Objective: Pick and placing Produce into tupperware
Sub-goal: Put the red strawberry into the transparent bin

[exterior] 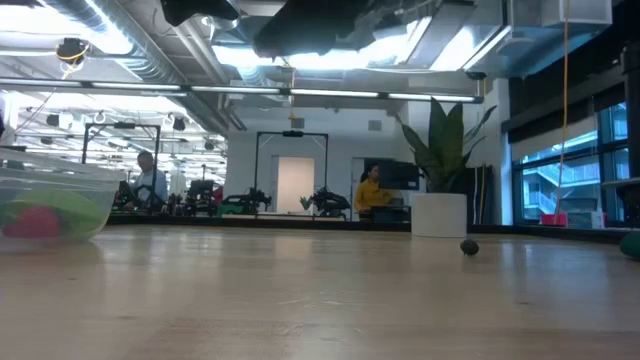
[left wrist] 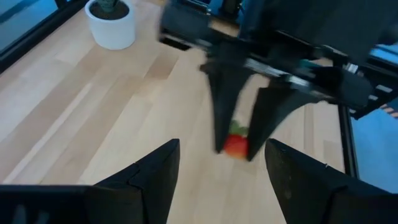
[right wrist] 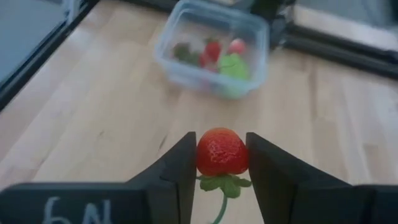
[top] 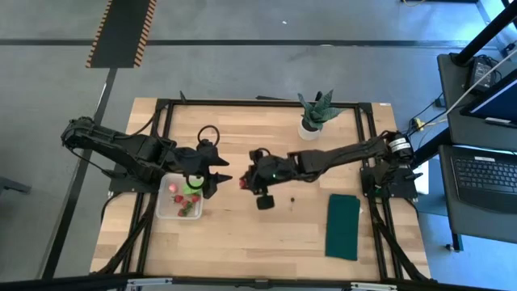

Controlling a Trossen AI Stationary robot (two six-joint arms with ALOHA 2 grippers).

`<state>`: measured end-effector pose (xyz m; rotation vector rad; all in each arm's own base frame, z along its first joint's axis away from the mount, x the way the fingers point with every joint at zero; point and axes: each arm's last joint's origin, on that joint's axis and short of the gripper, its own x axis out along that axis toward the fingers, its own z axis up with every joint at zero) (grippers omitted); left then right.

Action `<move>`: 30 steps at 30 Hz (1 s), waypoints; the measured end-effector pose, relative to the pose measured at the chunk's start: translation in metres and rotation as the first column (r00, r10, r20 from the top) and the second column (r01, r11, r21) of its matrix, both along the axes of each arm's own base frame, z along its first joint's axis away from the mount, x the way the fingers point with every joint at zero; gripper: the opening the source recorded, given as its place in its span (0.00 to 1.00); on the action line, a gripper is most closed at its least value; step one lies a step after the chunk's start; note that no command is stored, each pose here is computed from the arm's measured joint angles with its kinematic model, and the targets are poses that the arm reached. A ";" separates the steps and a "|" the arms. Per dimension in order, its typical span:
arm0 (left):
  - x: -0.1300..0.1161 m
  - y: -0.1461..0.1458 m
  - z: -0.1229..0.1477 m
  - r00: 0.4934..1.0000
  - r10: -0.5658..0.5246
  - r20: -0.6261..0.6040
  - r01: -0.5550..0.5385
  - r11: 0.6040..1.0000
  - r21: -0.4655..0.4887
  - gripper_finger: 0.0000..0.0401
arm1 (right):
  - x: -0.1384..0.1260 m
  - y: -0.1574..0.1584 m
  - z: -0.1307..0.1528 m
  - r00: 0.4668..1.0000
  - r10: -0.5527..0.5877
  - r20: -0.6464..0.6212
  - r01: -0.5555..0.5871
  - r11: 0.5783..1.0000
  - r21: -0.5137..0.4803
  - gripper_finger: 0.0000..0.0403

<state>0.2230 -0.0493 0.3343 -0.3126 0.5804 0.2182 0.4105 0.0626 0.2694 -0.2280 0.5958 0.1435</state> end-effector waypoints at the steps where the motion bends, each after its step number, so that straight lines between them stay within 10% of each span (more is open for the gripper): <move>1: 0.000 0.000 0.000 1.000 0.001 0.006 -0.001 1.000 -0.002 0.57 | 0.001 -0.003 0.001 1.000 -0.008 0.014 0.008 1.000 0.002 0.32; 30: -0.008 -0.001 0.019 0.989 -0.028 0.149 0.031 0.999 -0.018 0.57 | 0.066 -0.004 -0.142 0.996 0.015 -0.085 0.002 0.980 0.200 0.33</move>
